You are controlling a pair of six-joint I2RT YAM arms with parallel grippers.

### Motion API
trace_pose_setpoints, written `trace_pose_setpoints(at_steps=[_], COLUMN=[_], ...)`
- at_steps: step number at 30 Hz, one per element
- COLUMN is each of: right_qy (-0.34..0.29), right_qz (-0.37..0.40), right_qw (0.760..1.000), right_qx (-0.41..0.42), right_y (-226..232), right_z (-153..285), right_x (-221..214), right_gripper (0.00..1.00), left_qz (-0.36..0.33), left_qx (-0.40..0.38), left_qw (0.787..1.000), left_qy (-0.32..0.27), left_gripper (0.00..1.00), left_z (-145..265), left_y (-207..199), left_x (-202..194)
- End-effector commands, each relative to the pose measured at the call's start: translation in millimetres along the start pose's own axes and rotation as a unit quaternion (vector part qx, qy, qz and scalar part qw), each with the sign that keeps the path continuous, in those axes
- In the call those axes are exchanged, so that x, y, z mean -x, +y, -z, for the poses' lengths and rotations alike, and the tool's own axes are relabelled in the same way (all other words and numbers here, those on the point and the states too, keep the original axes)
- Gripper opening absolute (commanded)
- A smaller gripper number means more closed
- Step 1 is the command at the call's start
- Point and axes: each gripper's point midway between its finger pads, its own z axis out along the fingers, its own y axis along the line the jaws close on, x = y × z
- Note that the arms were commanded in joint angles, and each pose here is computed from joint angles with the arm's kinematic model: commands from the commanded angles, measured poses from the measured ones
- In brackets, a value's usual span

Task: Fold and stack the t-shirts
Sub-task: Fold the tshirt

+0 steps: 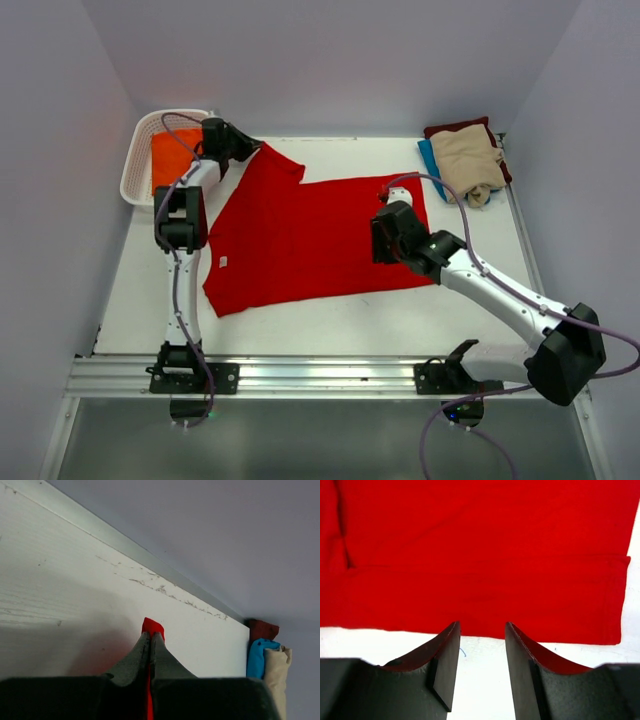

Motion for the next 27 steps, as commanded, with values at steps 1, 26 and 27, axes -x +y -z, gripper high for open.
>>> trace_pose_setpoints(at_steps=[1, 26, 27], right_qy=[-0.052, -0.007, -0.006], right_qz=[-0.042, -0.208, -0.21], right_qw=[0.998, 0.972, 0.97], right_qx=[-0.021, -0.111, -0.119], right_y=[-3, -133, -140], right_z=[2, -210, -217], right_x=[36, 185, 185], right_gripper=[0.45, 0.71, 0.71], left_qz=[-0.042, -0.067, -0.069], left_qx=[-0.052, -0.013, -0.018], left_qw=[0.997, 0.997, 0.997], left_qy=[-0.03, 0.022, 0.02], left_gripper=[0.0, 0.0, 0.0], left_z=[36, 158, 164], left_y=[-66, -64, -69], left_x=[39, -20, -20])
